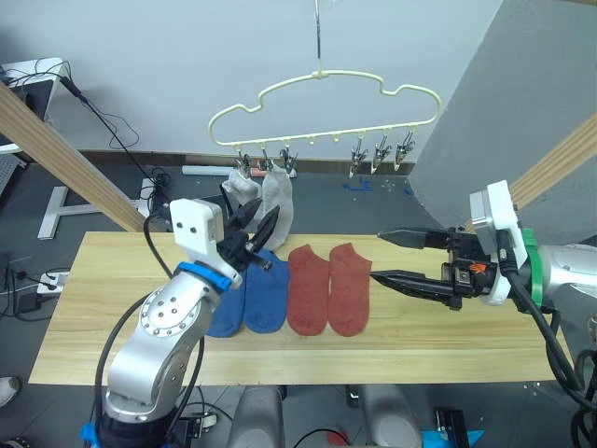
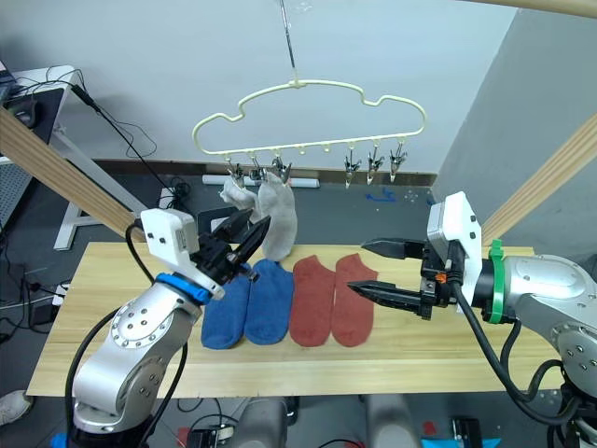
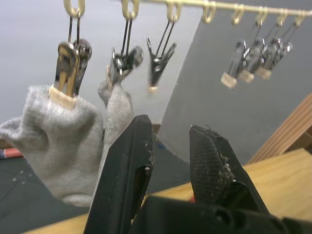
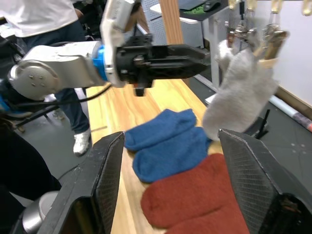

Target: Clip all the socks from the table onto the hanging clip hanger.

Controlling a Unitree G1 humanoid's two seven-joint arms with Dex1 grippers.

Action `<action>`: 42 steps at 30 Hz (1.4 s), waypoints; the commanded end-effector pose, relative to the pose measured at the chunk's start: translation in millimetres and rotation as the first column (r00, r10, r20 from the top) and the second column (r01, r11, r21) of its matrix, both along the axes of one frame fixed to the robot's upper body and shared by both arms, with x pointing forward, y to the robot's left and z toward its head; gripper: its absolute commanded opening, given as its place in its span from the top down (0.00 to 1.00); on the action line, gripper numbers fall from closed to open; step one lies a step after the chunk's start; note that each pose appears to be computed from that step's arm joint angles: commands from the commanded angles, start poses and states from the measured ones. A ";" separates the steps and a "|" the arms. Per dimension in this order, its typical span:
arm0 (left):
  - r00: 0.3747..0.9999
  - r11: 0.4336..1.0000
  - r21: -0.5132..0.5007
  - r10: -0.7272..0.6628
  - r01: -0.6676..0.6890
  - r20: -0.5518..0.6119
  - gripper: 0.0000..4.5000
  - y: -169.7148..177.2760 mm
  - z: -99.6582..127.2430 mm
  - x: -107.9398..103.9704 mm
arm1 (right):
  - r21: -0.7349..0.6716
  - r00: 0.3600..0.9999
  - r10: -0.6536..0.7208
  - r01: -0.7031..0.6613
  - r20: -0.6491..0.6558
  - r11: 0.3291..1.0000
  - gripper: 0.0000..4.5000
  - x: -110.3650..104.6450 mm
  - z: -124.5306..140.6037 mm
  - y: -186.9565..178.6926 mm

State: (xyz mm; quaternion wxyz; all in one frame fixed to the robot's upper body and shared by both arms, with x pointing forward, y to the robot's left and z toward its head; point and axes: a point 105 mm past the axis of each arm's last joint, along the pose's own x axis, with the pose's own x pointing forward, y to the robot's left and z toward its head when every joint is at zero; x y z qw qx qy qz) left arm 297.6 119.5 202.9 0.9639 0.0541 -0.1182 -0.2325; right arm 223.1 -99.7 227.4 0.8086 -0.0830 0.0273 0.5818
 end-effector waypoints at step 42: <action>0.995 0.994 -0.050 0.098 -0.098 0.008 0.66 -12.0 33.0 58.4 | 0.047 1.000 -0.028 0.028 0.004 0.998 0.30 -15.7 -3.0 14.3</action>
